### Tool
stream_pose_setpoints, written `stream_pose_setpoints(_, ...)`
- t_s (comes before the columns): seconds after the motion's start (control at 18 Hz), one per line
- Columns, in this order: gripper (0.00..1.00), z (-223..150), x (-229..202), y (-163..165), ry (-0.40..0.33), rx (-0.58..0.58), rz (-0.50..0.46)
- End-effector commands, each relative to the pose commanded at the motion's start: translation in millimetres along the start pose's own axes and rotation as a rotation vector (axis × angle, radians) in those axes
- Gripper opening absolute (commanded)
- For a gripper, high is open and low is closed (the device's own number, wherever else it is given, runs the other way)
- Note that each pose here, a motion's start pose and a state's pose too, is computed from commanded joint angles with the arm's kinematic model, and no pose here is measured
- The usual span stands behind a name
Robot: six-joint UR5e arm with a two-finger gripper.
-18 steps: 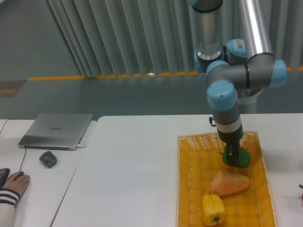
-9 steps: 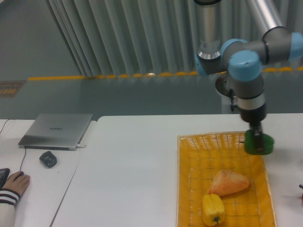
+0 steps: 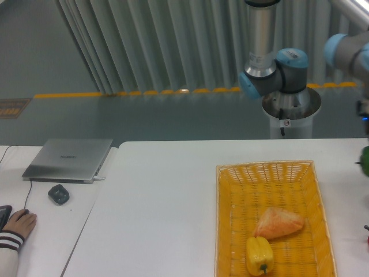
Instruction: Place the green pepper on the table
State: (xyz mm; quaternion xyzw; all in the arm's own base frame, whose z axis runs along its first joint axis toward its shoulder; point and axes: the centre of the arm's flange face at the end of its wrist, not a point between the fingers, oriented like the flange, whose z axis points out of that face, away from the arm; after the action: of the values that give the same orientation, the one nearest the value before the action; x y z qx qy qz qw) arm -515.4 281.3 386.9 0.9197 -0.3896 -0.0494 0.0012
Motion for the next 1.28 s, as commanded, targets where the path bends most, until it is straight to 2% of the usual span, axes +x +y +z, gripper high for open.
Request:
stream_pose_setpoints(0.17, 0.75, 23.8, 6.3, 37.4, 0.030, 0.022, -0.002)
stream_pose_setpoints(0.39, 0.76, 56.1, 7.2, 53.9, 0.073, 0.051, -0.012)
stream_pose_setpoints(0.67, 0.79, 77.4, 8.8, 53.2, 0.104, 0.074, 0.010)
stream_pose_setpoints(0.83, 0.80, 95.4, 5.4, 55.0, 0.111, 0.086, 0.088)
stream_pose_setpoints(1.0, 0.81, 110.1, 4.3, 55.2, 0.127, 0.098, 0.106)
stream_pose_setpoints(1.06, 0.86, 110.1, 4.0, 54.3, 0.126, 0.098, 0.114)
stream_pose_setpoints(1.11, 1.00, 109.2, 3.7, 53.4, 0.125, 0.097, 0.117)
stream_pose_setpoints(1.28, 1.00, 102.0, 5.3, 55.2, 0.116, 0.092, 0.117)
